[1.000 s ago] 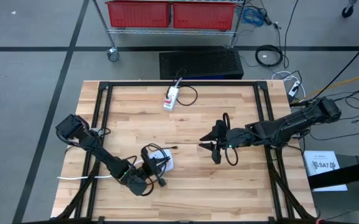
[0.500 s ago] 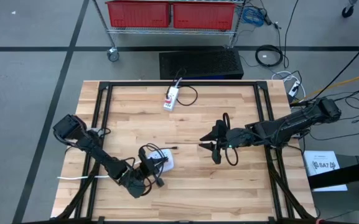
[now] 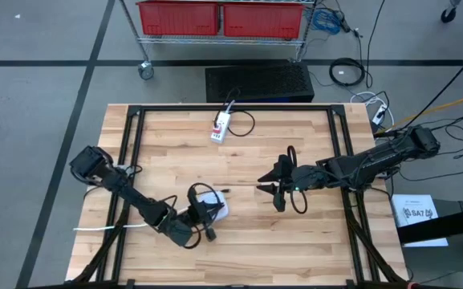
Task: Insert USB
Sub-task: Insert the black charger cable into the light pink charger adapter
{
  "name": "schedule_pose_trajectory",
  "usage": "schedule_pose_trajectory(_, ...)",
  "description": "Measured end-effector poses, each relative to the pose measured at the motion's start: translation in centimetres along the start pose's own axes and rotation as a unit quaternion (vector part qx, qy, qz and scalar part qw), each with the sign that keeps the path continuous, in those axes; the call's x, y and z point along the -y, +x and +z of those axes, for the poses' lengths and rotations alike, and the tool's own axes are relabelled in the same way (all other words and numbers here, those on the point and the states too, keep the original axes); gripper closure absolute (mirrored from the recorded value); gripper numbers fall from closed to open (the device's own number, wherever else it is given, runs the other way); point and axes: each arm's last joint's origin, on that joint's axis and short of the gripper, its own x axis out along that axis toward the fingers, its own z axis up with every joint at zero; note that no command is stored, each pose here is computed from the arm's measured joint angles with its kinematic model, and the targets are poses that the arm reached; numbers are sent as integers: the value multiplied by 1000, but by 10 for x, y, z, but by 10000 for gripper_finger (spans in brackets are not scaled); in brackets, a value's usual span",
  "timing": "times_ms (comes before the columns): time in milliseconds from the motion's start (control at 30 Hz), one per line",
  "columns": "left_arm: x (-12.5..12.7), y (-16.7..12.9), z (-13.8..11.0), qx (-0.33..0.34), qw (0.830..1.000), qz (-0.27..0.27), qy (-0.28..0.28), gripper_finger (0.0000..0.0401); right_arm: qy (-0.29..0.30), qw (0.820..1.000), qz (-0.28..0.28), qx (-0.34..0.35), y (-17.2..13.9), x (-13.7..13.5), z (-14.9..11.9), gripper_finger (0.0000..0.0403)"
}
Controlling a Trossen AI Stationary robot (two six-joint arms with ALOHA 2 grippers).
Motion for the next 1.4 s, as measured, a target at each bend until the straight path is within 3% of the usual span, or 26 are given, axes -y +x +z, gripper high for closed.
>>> schedule_pose_trajectory(233, -6, 8, 1, -8, 1000, 5, 0, 395, 0, 1000, 0, 0, 0, 0, 0, 296)
schedule_pose_trajectory(433, -9, 9, -9, -31, 999, 12, 34, 395, 0, 1000, 0, -1, 0, 0, 0, 296)
schedule_pose_trajectory(933, -12, -1, 17, -4, 1000, 0, -4, 394, -13, 1000, 8, -15, -2, -6, -6, 296)
schedule_pose_trajectory(1400, -18, 13, 37, -3, 993, -119, -15, 396, -12, 997, 34, -70, -10, -30, -30, 295)
